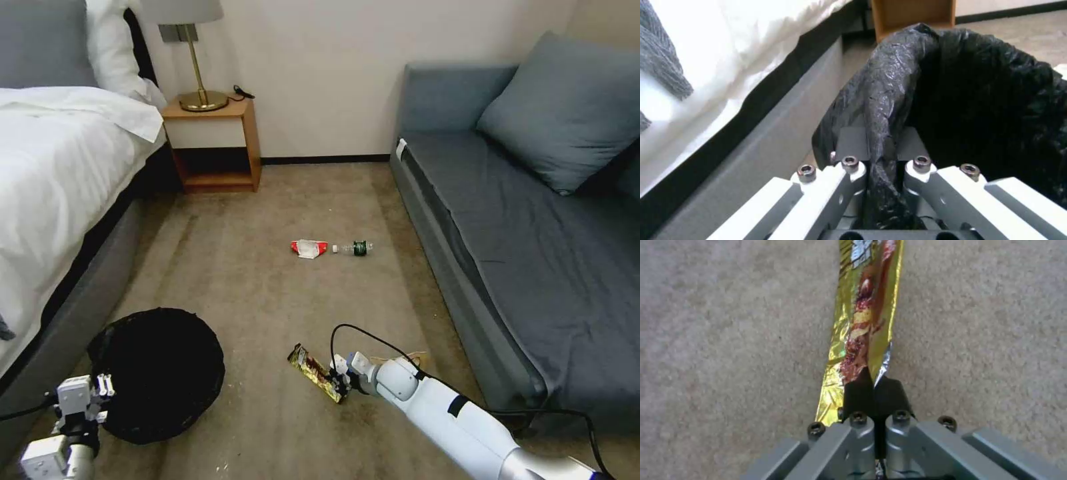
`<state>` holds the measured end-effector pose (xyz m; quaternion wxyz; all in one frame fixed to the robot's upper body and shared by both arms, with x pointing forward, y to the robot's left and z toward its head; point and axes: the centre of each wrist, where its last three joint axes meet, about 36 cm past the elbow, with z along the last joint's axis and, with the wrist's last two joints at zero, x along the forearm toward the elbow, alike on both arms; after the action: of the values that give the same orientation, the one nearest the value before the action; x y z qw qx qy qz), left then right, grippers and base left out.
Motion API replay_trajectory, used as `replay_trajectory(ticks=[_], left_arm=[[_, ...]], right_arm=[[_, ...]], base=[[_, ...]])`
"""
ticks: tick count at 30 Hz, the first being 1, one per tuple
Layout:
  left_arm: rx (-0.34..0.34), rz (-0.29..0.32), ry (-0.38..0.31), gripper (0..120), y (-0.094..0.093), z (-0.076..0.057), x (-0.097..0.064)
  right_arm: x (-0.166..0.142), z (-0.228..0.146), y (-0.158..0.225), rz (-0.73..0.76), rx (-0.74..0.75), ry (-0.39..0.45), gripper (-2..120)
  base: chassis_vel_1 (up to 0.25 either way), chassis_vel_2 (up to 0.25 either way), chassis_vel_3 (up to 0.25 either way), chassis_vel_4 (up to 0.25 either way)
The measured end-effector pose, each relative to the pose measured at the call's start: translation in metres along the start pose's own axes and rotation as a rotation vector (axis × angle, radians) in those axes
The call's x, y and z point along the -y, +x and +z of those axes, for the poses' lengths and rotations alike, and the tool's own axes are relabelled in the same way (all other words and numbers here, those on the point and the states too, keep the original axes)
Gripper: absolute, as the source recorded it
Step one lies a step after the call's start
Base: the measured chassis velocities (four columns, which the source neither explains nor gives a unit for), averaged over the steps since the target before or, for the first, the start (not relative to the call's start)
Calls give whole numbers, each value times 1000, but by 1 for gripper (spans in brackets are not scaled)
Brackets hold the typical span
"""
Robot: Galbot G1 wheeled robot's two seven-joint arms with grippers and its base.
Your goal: Pick up the trash bin, then pick up the garbage on the floor and place it into the trash bin.
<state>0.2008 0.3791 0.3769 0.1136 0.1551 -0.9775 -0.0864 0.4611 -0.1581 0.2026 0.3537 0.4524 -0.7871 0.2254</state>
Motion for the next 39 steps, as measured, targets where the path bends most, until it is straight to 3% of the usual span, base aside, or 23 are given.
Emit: replay_trajectory(ticks=[11, 19, 21, 23, 29, 39], left_arm=[[5, 17, -7, 6, -1, -1, 0], [35, 59, 5, 6, -7, 1, 8], [37, 60, 5, 6, -8, 1, 8], [46, 67, 8, 6, -11, 3, 9], [49, 68, 9, 6, -16, 5, 8], [73, 63, 23, 6, -18, 11, 9]], right_arm=[[1, -25, 14, 5, 124, -33, 0], [5, -109, 40, -6, 375, -66, 0], [4, -114, 41, -9, 389, -70, 0], [-10, -151, 47, -48, 483, -95, 0], [-53, -199, 51, -157, 577, -105, 0], [-113, -203, 41, -319, 635, -113, 0]], base=[[0, 0, 0, 0], [0, 0, 0, 0], [0, 0, 0, 0], [0, 0, 0, 0], [0, 0, 0, 0], [0, 0, 0, 0]])
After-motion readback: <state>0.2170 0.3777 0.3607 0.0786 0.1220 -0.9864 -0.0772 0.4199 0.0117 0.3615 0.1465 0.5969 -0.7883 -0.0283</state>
